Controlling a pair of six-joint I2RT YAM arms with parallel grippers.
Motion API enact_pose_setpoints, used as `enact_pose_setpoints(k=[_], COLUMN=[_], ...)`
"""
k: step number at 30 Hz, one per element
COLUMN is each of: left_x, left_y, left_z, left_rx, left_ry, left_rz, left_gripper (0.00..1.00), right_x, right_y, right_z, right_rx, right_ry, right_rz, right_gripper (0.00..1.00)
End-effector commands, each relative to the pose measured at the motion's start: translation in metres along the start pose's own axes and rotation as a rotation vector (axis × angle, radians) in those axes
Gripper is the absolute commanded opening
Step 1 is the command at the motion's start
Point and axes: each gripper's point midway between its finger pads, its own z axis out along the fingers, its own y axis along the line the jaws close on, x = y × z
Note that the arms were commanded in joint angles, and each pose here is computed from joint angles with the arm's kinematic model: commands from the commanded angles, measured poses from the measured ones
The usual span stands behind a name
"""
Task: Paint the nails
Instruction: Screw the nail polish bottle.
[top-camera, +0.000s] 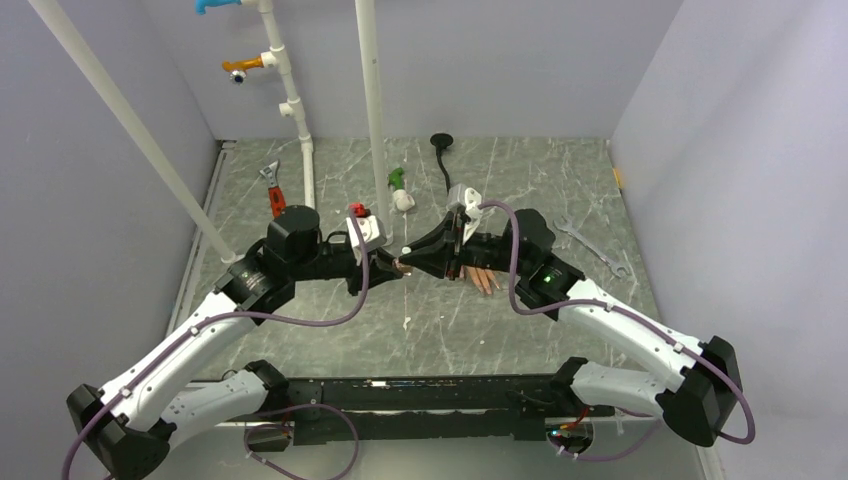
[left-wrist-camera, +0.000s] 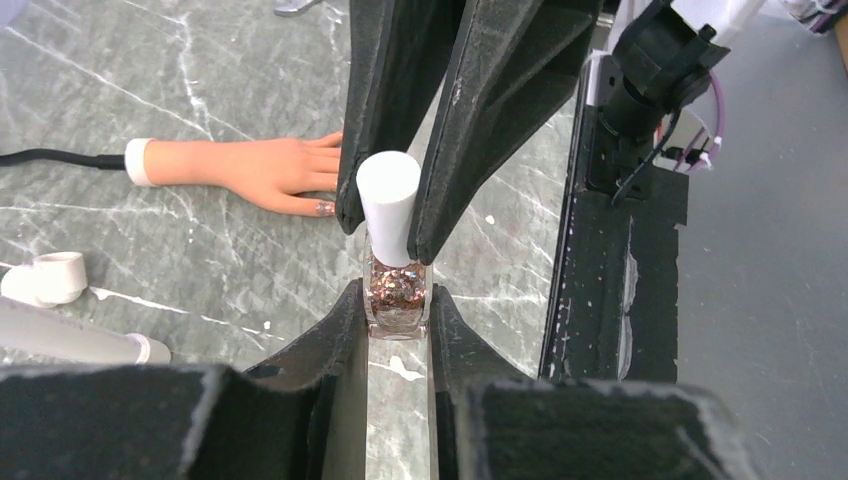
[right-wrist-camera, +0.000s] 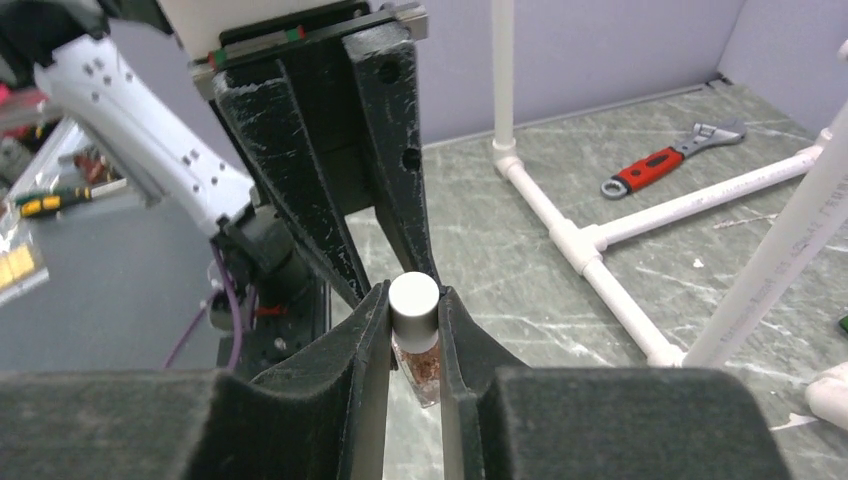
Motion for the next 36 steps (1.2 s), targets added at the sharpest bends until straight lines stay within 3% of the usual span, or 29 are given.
enact_pose_setpoints(k=[1,9,16,21,25,27,30,36], left_x=[-0.046,-0.051,-0.050,-0.049,-0.047,-0.046,-0.045,-0.044], left_y=[0.006,0.019,0.020,0.022,0.021,0.020,0.017,-0.004], left_z=[-0.016,-0.030,-0.031,-0.030,-0.028,-0.027,-0.025,-0.022], left_rx=[-0.089,-0.202,-0.214,-0.216,-0.207,-0.193,-0.172,-0.036], left_ry=[-0.168,-0.206,-0.194,-0.183,-0.177,-0.170,-0.167,-0.153], left_rz=[0.086,0.098,0.104,0.103,0.104,0.104,0.110,0.145], left_gripper=[0.00,0.00,0.00,0.00,0.00,0.00,0.00,0.00], right_x=[-0.012,-0.011,-0.015,-0.010,-0.015,-0.024,-0.039,-0.046], right_y=[-0.016,-0.022,-0.022,-0.020,-0.016,-0.012,-0.002,0.009], right_z=[0.001,0.024,0.027,0.026,0.023,0.020,0.015,-0.003], right_rx=[0.156,0.302,0.333,0.325,0.319,0.308,0.270,0.196], right_ry=[-0.122,-0.157,-0.110,-0.049,-0.048,-0.075,-0.102,-0.070], right_rz=[0.106,0.193,0.131,0.089,0.077,0.082,0.052,-0.093], right_gripper=[0.00,0.00,0.02,0.19,0.61,0.76,0.85,0.88])
